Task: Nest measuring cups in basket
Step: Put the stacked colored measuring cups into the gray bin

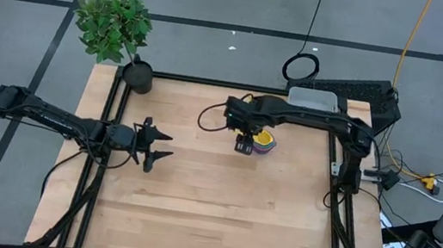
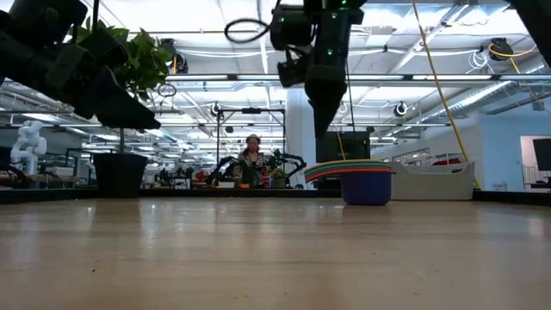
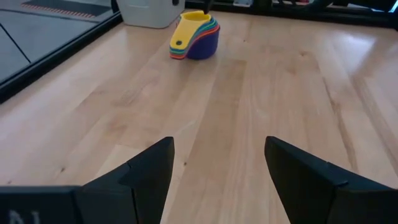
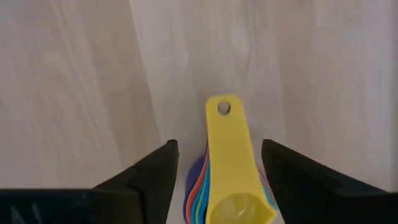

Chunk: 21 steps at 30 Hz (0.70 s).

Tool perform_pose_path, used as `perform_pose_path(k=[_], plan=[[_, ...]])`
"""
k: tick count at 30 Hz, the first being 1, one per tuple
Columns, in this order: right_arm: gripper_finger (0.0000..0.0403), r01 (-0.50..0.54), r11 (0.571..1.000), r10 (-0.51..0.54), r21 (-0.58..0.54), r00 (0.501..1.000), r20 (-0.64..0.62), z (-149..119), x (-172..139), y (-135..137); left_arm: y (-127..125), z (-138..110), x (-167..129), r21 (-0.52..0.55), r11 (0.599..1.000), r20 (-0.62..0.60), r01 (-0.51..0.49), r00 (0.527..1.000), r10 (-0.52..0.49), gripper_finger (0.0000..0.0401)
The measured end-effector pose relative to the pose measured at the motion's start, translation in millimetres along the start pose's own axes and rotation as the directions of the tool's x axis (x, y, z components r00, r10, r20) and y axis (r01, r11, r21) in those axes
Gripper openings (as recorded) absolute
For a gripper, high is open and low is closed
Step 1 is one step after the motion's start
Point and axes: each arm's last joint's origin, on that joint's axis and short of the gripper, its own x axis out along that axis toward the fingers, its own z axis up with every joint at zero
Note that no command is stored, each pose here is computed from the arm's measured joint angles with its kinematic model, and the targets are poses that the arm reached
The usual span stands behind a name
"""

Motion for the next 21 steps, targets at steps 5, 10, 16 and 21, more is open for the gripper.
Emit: perform_pose_path(k=[5,10,16,21], plan=[[0.0237,-0.005,1.0,0.004,-0.011,0.996,-0.091,0,15,-2,0,0,0,0.014,1.0,0.0,0.0,1.0,0.0,0.0255],[0.0236,-0.005,1.0,0.004,-0.013,0.995,-0.104,2,23,-4,0,0,0,0.018,1.0,-0.001,0.0,1.0,0.0,0.0255],[0.0236,0.003,1.0,0.0,0.022,0.995,-0.102,1,24,-14,0,0,0,0.019,1.0,-0.004,0.0,1.0,0.0,0.0255],[0.0236,0.005,0.999,-0.001,0.044,0.995,-0.098,1,24,-19,0,-1,0,0.021,1.0,-0.007,-0.001,1.0,0.001,0.0255]])
